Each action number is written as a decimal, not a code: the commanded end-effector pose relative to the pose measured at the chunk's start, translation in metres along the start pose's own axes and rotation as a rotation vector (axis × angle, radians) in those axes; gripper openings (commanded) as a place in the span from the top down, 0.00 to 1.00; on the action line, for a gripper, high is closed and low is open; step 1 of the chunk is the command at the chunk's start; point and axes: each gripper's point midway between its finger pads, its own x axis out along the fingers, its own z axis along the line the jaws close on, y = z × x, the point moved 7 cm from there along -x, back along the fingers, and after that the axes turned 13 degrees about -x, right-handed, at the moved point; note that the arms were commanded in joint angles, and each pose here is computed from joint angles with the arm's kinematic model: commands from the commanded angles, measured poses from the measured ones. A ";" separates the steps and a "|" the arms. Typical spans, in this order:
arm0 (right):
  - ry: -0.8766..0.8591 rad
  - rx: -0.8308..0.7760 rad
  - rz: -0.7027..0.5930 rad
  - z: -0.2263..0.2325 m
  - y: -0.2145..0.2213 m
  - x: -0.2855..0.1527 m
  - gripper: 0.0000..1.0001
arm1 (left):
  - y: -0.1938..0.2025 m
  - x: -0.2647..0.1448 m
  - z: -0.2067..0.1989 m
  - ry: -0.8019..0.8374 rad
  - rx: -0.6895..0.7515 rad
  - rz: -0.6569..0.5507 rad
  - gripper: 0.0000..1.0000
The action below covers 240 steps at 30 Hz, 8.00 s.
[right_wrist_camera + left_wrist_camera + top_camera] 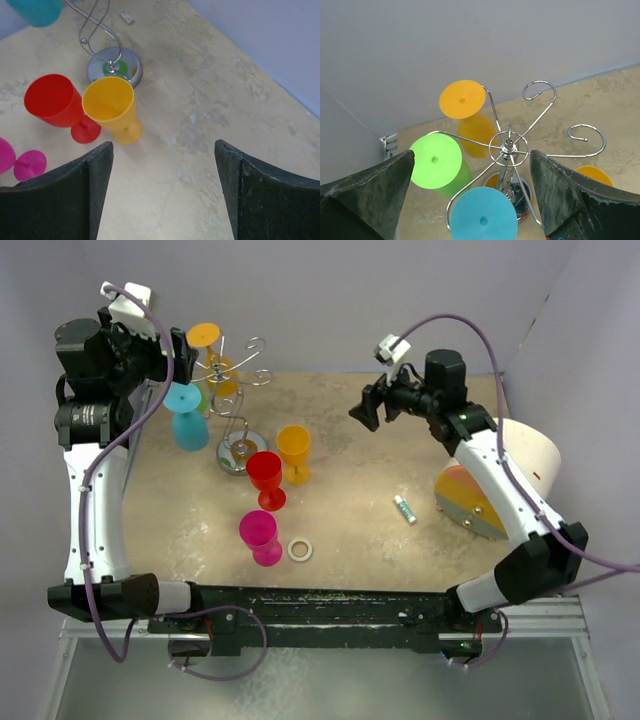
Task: Place the wine glass upside down on the wine glass rack
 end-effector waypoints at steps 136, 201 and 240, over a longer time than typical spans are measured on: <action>0.207 -0.174 -0.305 0.006 -0.185 -0.096 0.24 | -0.020 0.045 -0.127 0.683 -0.485 0.120 1.00; -0.073 -0.003 0.129 0.029 0.087 -0.027 0.01 | -0.013 0.169 -0.061 -0.363 0.869 -0.046 1.00; -0.055 -0.002 0.146 0.024 0.094 -0.024 0.01 | 0.034 0.133 -0.050 -0.301 0.946 0.197 1.00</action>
